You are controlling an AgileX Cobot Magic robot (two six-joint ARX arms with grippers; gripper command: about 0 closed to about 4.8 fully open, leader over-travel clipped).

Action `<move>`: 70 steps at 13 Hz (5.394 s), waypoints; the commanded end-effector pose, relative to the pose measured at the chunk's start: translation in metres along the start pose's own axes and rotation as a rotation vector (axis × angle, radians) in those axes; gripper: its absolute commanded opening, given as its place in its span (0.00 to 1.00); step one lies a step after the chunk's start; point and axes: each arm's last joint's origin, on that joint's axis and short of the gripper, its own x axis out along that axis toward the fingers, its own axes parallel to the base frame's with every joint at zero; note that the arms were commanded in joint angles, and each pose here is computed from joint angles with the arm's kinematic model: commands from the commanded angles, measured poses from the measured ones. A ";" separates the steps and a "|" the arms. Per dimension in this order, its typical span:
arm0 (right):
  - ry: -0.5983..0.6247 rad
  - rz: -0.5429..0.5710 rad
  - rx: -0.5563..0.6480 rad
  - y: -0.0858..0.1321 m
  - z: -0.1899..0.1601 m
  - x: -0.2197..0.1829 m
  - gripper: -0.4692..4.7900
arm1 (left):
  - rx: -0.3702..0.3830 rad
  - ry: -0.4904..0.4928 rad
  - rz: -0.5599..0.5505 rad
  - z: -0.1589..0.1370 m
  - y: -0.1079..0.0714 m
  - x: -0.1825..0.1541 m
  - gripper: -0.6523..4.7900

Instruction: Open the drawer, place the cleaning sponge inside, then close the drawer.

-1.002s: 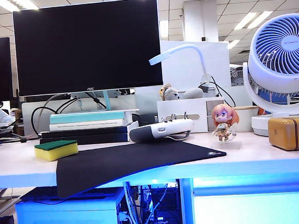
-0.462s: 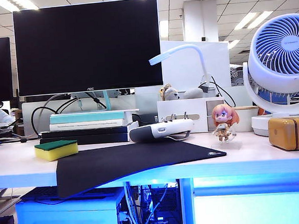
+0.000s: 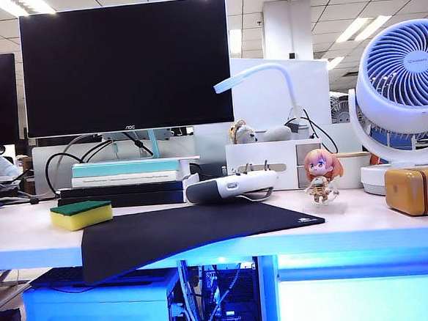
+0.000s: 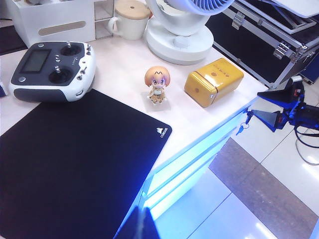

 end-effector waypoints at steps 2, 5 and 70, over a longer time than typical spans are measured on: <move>-0.004 0.023 -0.039 -0.002 0.011 0.006 1.00 | 0.004 -0.014 -0.006 0.002 -0.001 -0.002 0.11; -0.001 0.033 -0.032 -0.006 0.020 0.011 1.00 | 0.004 -0.014 -0.006 0.002 -0.001 -0.002 0.11; -0.052 -0.016 0.039 -0.016 0.037 0.007 1.00 | 0.001 -0.002 -0.031 0.000 -0.005 -0.008 0.11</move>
